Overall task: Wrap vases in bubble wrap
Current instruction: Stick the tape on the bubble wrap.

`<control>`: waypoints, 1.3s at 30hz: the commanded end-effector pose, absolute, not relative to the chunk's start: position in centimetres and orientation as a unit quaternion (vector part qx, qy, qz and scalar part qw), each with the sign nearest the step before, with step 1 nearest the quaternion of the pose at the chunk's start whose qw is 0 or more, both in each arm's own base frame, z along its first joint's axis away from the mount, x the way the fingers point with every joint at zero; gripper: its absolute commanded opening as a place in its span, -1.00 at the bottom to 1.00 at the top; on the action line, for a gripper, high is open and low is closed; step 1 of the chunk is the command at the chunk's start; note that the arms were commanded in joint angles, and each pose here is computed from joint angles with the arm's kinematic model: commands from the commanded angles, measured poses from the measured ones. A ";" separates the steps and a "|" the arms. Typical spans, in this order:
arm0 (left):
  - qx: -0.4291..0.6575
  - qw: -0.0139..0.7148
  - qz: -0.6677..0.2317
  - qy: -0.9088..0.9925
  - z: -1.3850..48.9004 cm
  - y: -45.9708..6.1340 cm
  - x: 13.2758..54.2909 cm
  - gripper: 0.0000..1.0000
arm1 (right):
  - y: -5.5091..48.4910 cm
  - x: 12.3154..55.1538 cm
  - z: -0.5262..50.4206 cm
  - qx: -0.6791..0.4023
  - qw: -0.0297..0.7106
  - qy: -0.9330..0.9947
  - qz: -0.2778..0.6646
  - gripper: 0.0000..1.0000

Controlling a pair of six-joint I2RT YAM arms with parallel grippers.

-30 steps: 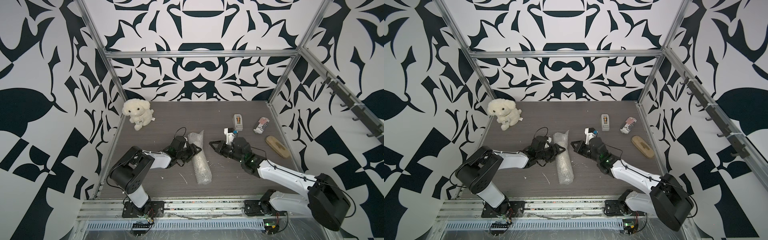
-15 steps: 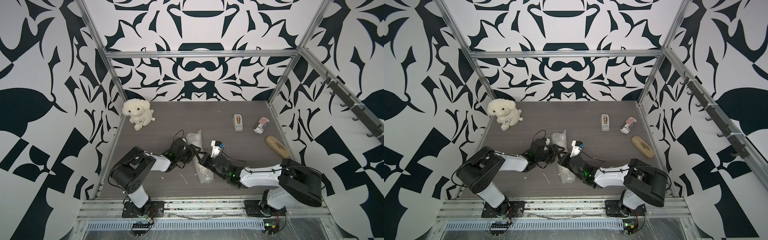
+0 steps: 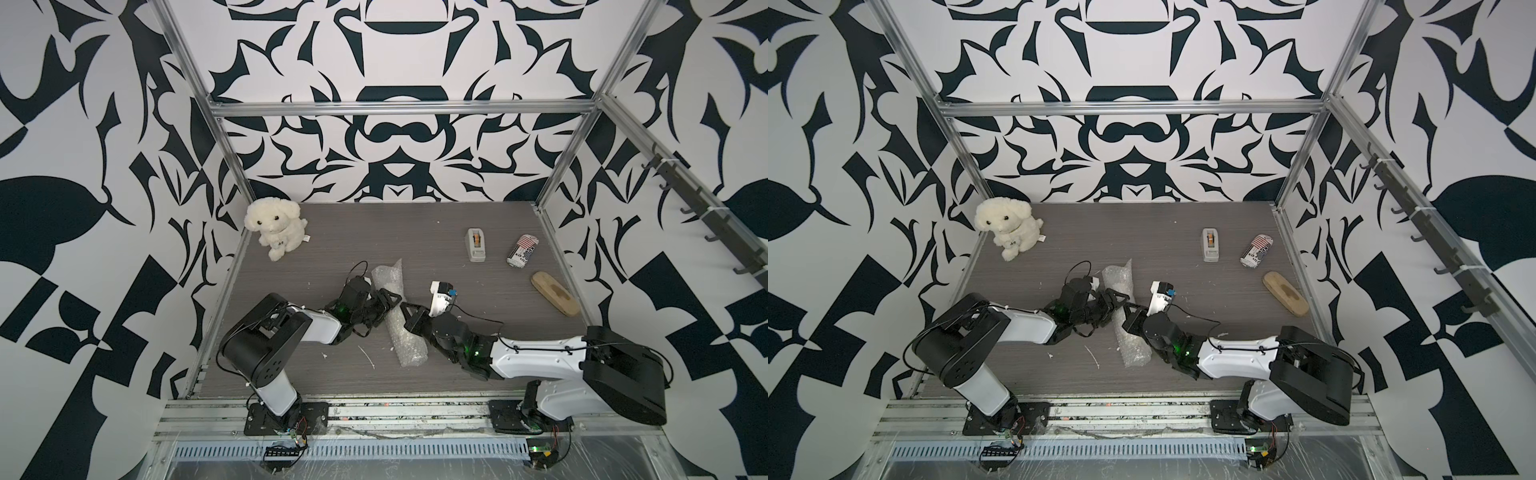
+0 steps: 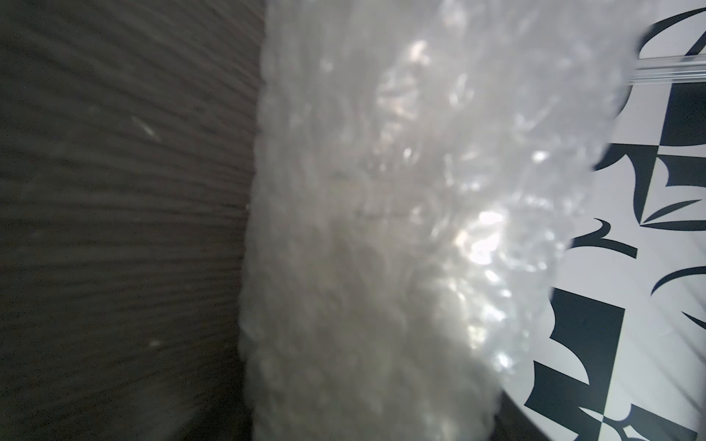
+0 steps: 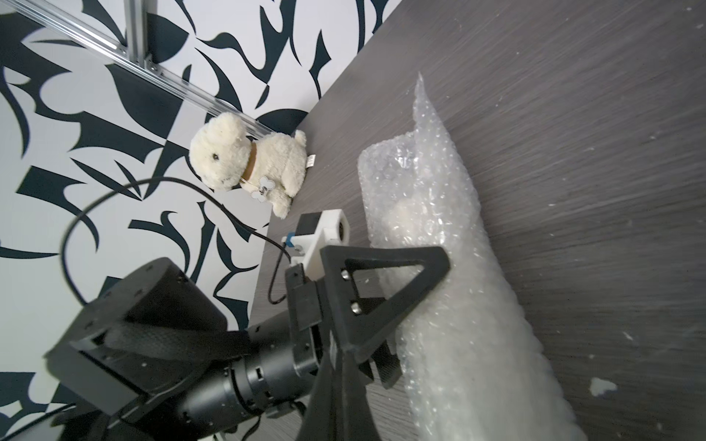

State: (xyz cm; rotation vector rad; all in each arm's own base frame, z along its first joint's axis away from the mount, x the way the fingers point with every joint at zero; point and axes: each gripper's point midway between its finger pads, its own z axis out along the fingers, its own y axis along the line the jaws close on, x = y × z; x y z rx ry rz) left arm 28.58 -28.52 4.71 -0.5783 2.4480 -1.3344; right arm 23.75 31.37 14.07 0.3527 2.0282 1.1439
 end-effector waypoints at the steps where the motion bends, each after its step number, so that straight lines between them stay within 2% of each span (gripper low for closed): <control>1: -0.222 0.138 -0.436 0.861 3.0 -27.3 28.0 -0.10 | 31.4 23.8 13.8 0.132 0.387 0.798 0.443 -1.00; 38: -0.224 0.134 -0.443 0.858 2.7 -27.6 28.0 -0.11 | 29.1 22.8 6.6 0.062 0.412 0.851 0.321 -1.00; 39: -0.224 0.134 -0.443 0.857 2.7 -27.6 28.0 -0.11 | 29.0 22.7 6.5 0.062 0.409 0.854 0.317 -0.93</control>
